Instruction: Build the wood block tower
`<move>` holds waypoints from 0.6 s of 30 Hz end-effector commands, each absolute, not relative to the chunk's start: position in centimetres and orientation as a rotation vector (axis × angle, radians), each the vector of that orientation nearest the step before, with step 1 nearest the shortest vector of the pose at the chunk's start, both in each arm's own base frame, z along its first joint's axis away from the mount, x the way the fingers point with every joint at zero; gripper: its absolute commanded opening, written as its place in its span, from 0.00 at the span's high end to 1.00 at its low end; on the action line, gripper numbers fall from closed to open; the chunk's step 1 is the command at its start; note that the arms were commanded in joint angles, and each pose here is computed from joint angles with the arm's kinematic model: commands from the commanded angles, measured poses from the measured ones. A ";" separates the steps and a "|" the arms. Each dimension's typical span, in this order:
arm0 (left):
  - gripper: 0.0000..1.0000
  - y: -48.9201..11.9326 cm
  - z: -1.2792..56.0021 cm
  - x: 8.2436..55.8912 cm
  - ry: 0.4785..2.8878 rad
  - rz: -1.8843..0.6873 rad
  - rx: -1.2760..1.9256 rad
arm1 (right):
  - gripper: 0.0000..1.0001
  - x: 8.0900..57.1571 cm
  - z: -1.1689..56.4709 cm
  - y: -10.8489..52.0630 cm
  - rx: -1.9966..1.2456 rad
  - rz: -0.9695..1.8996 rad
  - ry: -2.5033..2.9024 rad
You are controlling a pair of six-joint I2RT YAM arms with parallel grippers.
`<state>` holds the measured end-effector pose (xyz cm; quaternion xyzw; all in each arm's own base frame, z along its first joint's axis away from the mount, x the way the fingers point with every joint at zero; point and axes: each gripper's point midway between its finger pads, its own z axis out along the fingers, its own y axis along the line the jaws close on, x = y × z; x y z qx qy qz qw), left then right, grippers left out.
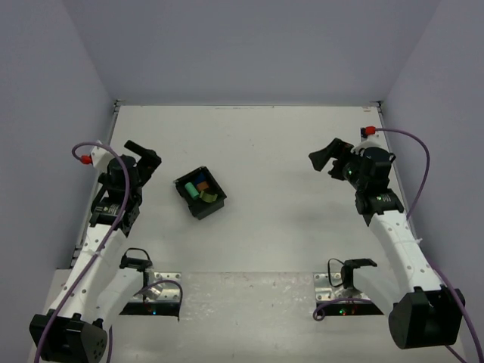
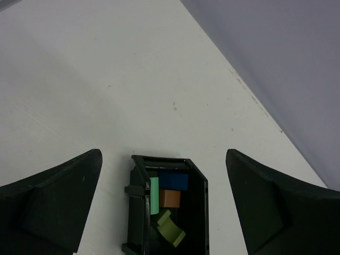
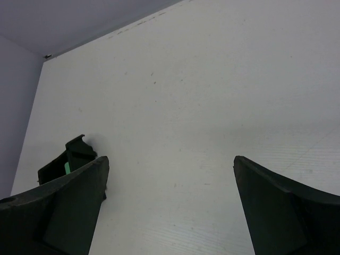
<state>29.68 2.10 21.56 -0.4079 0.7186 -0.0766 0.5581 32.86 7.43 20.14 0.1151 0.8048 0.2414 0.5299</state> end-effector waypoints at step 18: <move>0.00 1.2 22.5 32.5 1.587 -0.273 -0.865 | 0.01 33.8 19.9 27.7 -0.637 0.707 1.945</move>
